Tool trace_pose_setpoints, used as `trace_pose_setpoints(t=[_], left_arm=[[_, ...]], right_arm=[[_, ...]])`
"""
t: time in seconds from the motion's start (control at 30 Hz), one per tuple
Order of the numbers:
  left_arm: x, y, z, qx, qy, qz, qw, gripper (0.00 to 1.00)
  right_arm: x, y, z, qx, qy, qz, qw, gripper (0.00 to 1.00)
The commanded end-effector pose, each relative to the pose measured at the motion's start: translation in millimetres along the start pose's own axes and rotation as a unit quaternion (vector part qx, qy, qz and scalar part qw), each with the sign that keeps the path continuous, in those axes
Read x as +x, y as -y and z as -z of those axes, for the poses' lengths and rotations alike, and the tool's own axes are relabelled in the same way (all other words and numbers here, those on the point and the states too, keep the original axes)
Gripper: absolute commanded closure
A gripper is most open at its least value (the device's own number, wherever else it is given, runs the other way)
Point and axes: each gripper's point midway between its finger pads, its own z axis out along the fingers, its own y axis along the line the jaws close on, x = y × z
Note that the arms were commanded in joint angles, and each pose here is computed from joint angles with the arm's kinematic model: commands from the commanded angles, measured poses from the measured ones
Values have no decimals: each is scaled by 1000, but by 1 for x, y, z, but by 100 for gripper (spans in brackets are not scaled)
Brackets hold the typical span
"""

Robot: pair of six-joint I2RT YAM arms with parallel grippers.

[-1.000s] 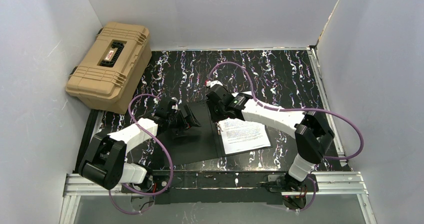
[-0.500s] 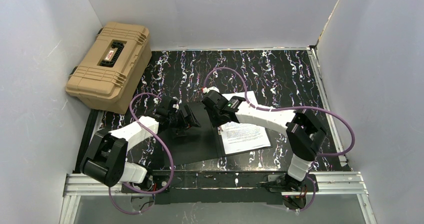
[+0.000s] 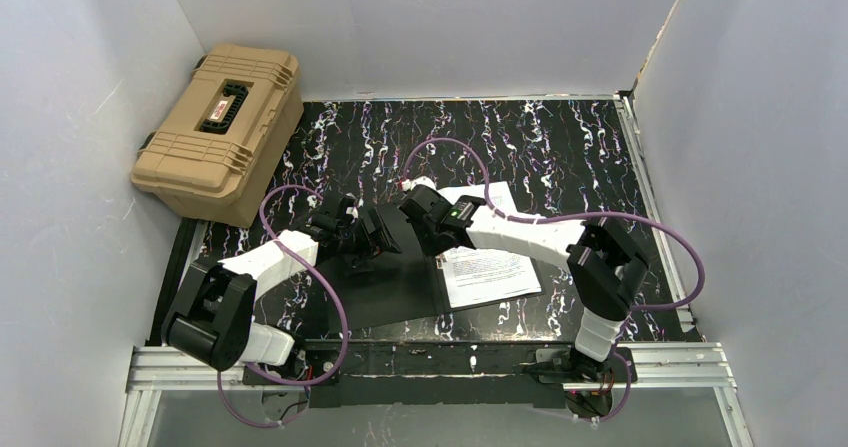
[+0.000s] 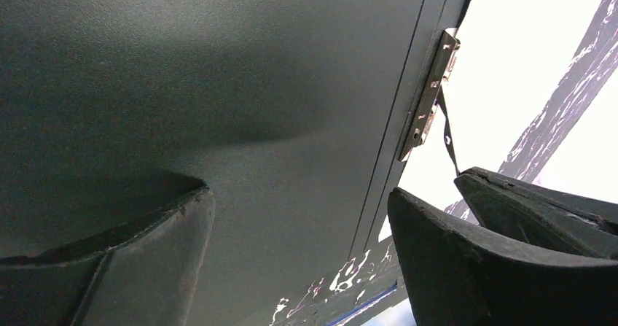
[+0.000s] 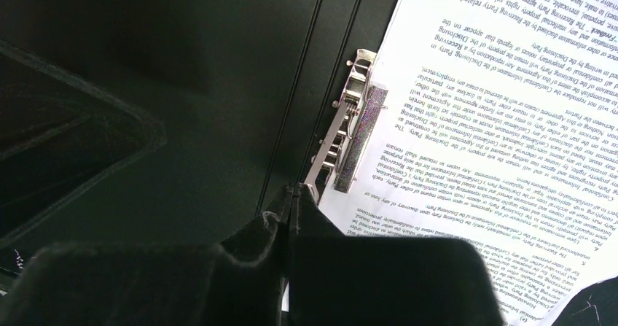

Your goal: Put the files into the folder

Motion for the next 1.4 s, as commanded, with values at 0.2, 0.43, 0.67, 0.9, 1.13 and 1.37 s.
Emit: trace_pose_setpoints(t=[0.2, 0.43, 0.67, 0.9, 1.13, 1.37], left_arm=[[24, -64, -6, -129, -25, 19, 991, 11], [23, -65, -6, -133, -23, 24, 991, 11], [23, -67, -6, -138, -23, 24, 990, 11], [22, -66, -6, -139, -21, 25, 990, 11], [23, -67, -7, -139, -23, 26, 990, 11], [23, -66, -7, -139, -25, 24, 990, 11]], right_arm=[[50, 16, -9, 44, -64, 38, 996, 99], [76, 26, -15, 73, -96, 61, 991, 99], [98, 33, -26, 97, -119, 77, 985, 99], [107, 28, -35, 88, -125, 73, 986, 99], [115, 23, -46, 78, -134, 68, 986, 99], [115, 20, -48, 72, -133, 66, 986, 99]])
